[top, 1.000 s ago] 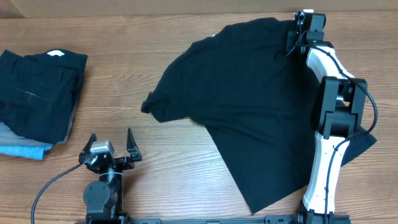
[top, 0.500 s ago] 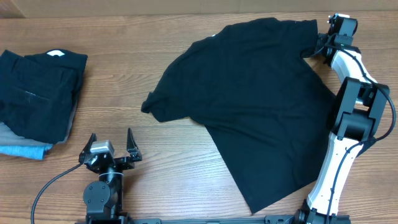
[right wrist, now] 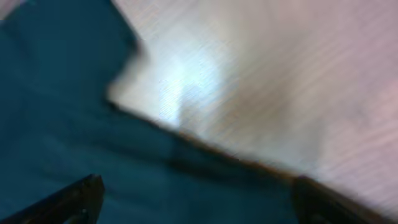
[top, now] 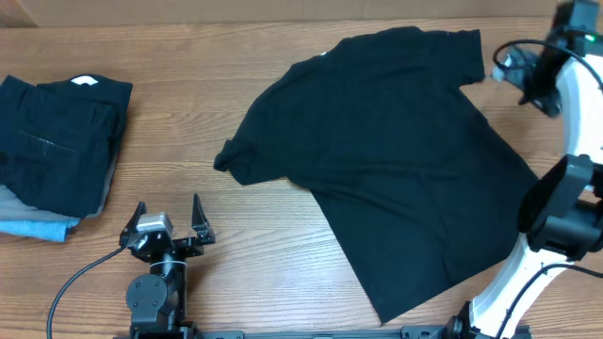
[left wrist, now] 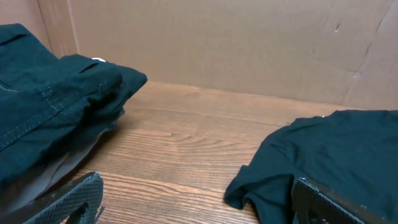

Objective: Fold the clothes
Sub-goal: 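Release the shirt and lift the right gripper away, then grasp the shirt's left collar edge with left gripper, right edge with right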

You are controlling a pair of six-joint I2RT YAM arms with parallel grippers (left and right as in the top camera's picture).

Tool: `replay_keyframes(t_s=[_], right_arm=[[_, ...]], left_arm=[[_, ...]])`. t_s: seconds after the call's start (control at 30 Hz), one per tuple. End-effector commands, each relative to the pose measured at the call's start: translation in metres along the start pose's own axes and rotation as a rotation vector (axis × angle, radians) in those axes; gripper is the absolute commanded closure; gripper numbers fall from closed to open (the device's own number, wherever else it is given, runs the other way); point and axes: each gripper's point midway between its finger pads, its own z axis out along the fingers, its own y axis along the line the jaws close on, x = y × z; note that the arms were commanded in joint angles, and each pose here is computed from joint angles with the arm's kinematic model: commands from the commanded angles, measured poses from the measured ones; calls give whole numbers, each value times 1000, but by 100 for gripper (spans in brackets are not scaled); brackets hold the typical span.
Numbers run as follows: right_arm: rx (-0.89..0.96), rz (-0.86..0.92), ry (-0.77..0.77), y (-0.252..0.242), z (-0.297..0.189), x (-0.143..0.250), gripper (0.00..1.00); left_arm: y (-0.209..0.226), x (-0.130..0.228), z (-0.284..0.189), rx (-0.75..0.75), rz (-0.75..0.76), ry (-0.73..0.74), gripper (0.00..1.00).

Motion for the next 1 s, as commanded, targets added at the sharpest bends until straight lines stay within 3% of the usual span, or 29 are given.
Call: replay_keyframes(t_s=[0.0,0.13,0.2,0.33,0.4,0.5,0.6,0.7,0.83,0.93,0.97], right_arm=[[51,69,92,-31,-5,17,0],[94,152,179,-48,-7,36,0],[63,179,212,-43,-8,43,0],[46,168,270,-36,-11,57,0],[47,169,274,-36,-11,58,0],[45,168,270,-35,-11,57,0],[45,168,270,-35,-11,57,0],[45,168,270,-35,-11,57,0],[44,169,272,-35,-11,57,0],[-29,171,329,-23,-14,67,0],[-49,165,343,-19,-15,70,11]], left_arm=[[9,-9,-1,-57,58,-40,0],[23,-8,-2,-140,61,-37,0],[-6,-8,-1,32,-13,-36,0],[-60,-24,-13,345,-17,-71,0],[-67,-32,-19,386,-23,-57,0],[-77,-78,-25,410,7,-30,0],[-93,-102,1,460,77,166,0],[-110,-96,58,507,140,548,0],[-124,-53,129,523,114,958,0],[-147,0,160,660,1,1126,0],[-150,12,162,678,-22,1152,0]])
